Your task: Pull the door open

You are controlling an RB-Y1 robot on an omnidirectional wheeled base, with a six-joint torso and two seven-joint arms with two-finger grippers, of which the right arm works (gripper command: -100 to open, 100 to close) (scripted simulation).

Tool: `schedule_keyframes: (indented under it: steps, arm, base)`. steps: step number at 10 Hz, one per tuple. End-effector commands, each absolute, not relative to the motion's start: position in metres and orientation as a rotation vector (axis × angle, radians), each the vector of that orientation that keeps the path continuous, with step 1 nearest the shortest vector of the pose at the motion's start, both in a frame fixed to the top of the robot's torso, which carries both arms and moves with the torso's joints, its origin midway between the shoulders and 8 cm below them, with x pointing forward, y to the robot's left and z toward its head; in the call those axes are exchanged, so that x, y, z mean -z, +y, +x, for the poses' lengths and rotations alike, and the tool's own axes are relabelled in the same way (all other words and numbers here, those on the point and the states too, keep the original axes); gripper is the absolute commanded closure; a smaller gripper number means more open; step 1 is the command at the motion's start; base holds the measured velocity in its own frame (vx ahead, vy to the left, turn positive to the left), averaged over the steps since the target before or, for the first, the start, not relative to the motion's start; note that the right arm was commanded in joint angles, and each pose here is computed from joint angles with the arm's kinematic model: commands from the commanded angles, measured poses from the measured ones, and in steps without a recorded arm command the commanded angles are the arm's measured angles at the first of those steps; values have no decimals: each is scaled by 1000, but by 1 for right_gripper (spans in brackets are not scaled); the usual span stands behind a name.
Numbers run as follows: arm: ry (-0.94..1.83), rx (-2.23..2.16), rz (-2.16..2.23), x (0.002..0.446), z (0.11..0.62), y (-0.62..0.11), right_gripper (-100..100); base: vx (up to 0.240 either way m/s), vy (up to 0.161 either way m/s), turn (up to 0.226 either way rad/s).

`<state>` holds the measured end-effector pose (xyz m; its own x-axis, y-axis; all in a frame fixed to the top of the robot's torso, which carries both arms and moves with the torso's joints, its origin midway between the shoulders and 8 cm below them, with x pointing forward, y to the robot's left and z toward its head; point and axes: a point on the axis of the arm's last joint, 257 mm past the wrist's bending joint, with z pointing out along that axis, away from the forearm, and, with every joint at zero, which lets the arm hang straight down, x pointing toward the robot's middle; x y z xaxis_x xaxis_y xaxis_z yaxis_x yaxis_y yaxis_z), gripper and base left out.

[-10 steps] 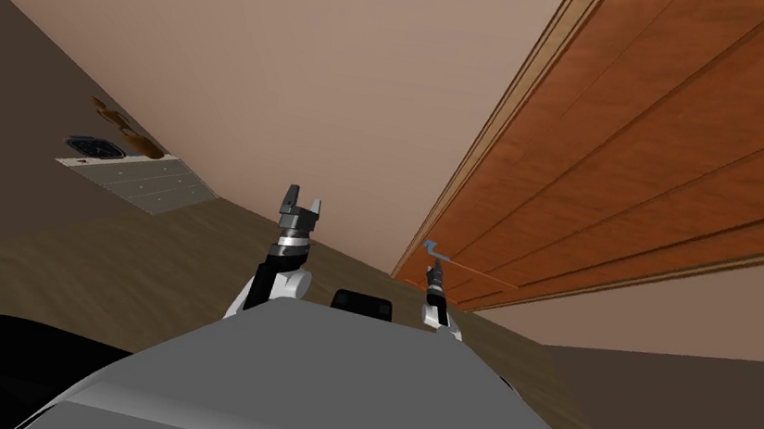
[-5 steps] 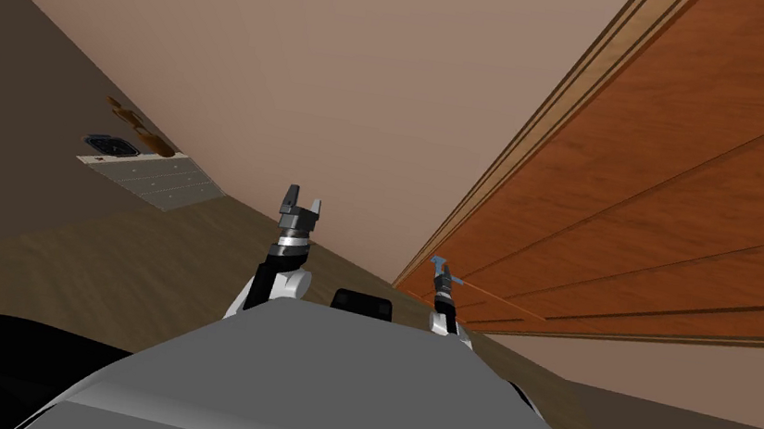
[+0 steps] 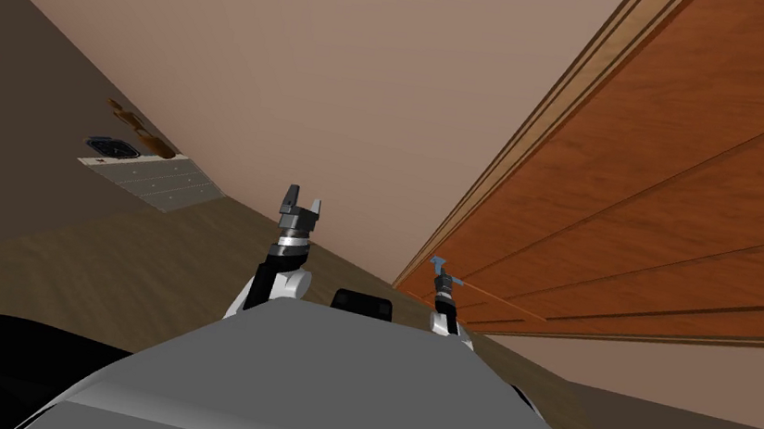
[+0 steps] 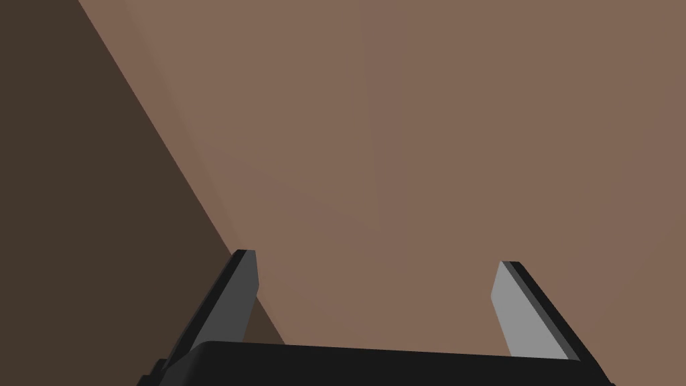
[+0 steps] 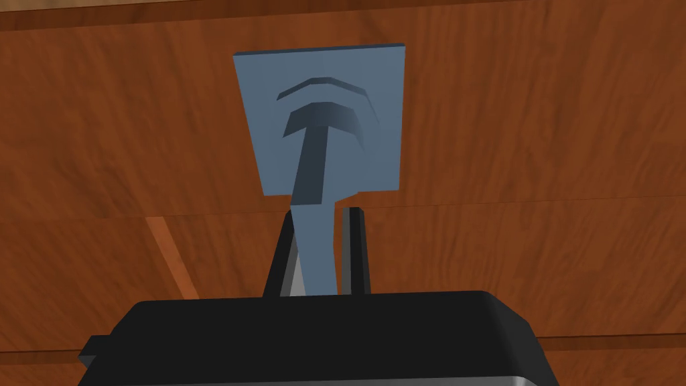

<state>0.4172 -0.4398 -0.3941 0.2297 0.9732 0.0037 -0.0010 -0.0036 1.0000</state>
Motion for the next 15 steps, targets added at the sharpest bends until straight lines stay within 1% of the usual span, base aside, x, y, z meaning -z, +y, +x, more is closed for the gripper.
schedule_keyframes:
  steps: [1,3,4,12,15]
  arm:
    - [1033,-1041,1310,393,418,-440,100]
    - [1033,-1041,1310,393,418,-440,100]
    - [1049,-1054,1302,394,415,-438,100]
    - [1130,-1130,1257,392,401,-429,100]
    - [1149,-1143,1250,395,391,-429,100]
  base:
    - [0,0,0]
    - [0,0,0]
    - [-120,-22,93]
    - [-213,-41,99]
    - [-157,-40,94]
